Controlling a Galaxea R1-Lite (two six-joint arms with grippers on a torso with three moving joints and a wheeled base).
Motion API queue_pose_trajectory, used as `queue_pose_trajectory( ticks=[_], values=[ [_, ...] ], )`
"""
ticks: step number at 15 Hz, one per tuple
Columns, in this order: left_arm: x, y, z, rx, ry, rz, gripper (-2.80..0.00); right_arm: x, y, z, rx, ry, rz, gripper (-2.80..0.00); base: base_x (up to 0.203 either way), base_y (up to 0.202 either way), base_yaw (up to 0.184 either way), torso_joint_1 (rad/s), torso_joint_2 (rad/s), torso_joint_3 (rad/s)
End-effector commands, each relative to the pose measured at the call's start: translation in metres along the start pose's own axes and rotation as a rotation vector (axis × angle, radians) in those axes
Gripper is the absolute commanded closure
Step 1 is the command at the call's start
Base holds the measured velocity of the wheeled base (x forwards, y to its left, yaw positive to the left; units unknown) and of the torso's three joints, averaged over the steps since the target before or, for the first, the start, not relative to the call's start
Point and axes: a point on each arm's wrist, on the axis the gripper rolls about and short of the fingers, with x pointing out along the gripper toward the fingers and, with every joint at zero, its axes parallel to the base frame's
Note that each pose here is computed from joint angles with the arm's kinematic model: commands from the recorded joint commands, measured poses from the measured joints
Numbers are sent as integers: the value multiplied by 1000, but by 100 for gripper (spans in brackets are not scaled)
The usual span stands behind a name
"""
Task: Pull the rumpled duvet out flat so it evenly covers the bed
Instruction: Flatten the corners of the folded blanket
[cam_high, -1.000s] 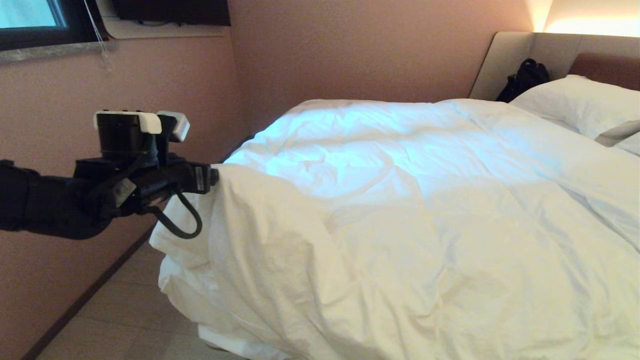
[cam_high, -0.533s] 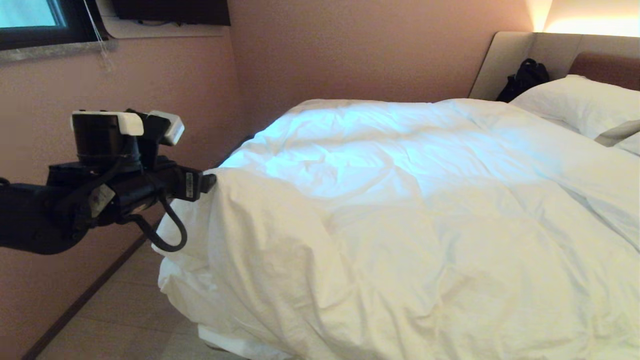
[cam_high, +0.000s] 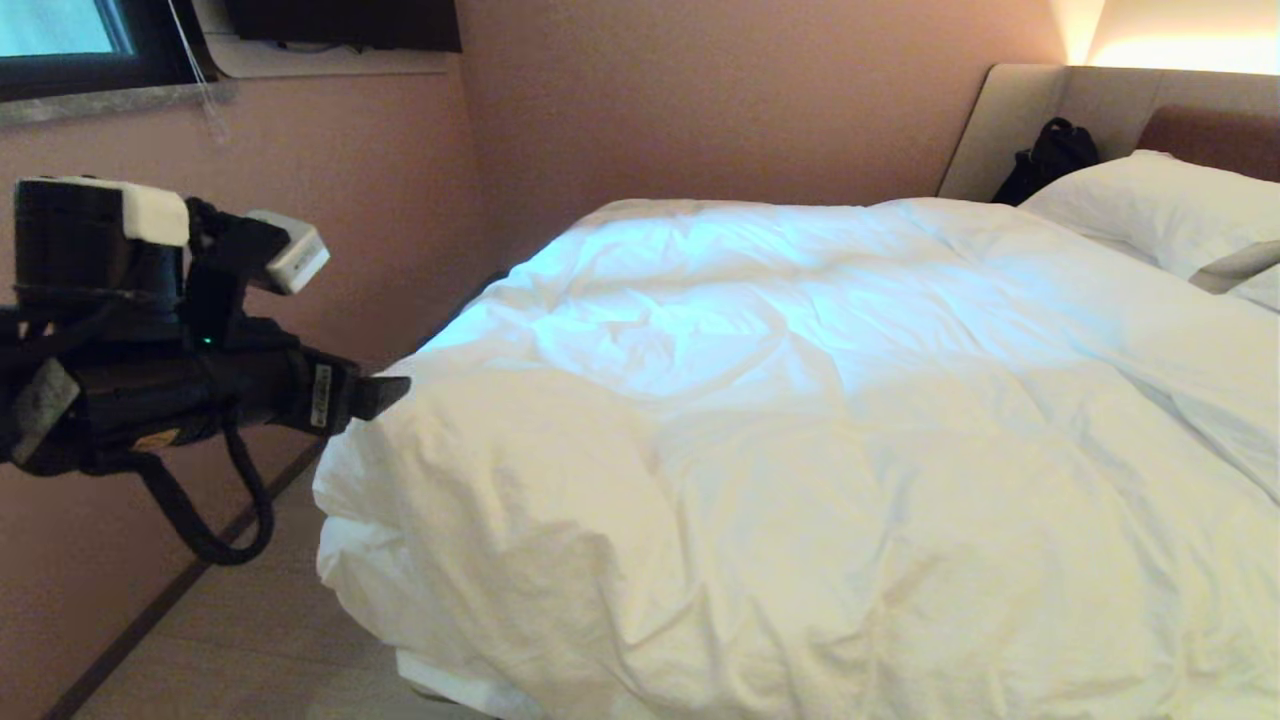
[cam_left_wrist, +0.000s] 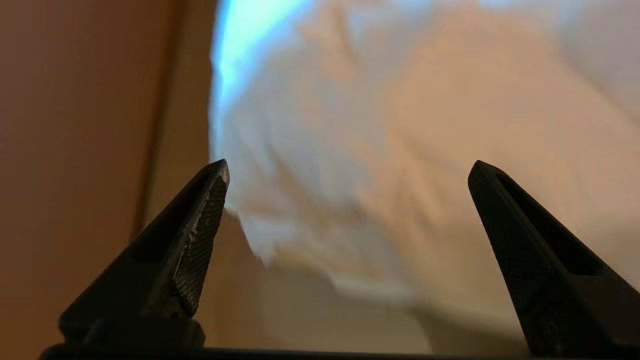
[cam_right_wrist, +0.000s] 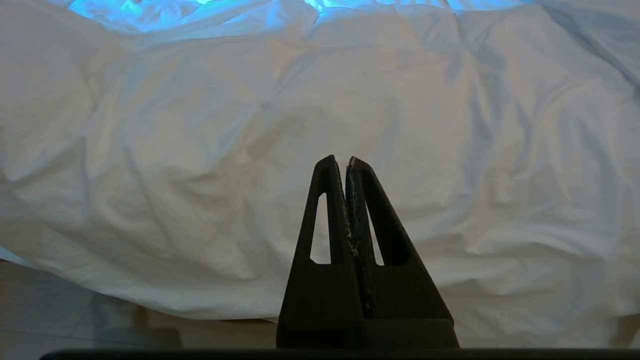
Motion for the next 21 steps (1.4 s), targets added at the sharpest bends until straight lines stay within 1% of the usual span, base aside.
queue_pose_trajectory(
  ticks=[1, 2, 4, 8, 11, 12, 13, 15, 16, 18, 21],
  values=[
    [-12, 0, 0, 13, 83, -58, -280, 0, 0, 0, 0, 0, 0, 0, 0, 0, 0, 0, 0, 0],
    [-10, -1, -3, 17, 123, -69, -280, 0, 0, 0, 0, 1, 0, 0, 0, 0, 0, 0, 0, 0],
    [-12, -1, -6, 22, 137, -70, -280, 0, 0, 0, 0, 0, 0, 0, 0, 0, 0, 0, 0, 0],
    [-17, 1, -14, 36, 216, -69, -280, 0, 0, 0, 0, 1, 0, 0, 0, 0, 0, 0, 0, 0],
    [-4, 7, -23, 40, 290, -29, -280, 0, 0, 0, 0, 0, 0, 0, 0, 0, 0, 0, 0, 0],
    [0, 8, -29, 77, 323, -25, 0, 0, 0, 0, 0, 0, 0, 0, 0, 0, 0, 0, 0, 0],
    [3, 9, -35, 113, 352, -30, 0, 0, 0, 0, 0, 0, 0, 0, 0, 0, 0, 0, 0, 0],
    [14, 8, -45, 145, 402, -46, 0, 0, 0, 0, 0, 1, 0, 0, 0, 0, 0, 0, 0, 0],
    [26, 6, -52, 158, 444, -61, 0, 0, 0, 0, 0, 1, 0, 0, 0, 0, 0, 0, 0, 0],
    [46, 4, -63, 167, 504, -77, 0, 0, 0, 0, 0, 0, -1, 0, 0, 0, 0, 0, 0, 0],
    [65, 4, -72, 169, 531, -81, 0, 0, 0, 0, 0, 0, 0, 0, 0, 0, 0, 0, 0, 0]
  ],
)
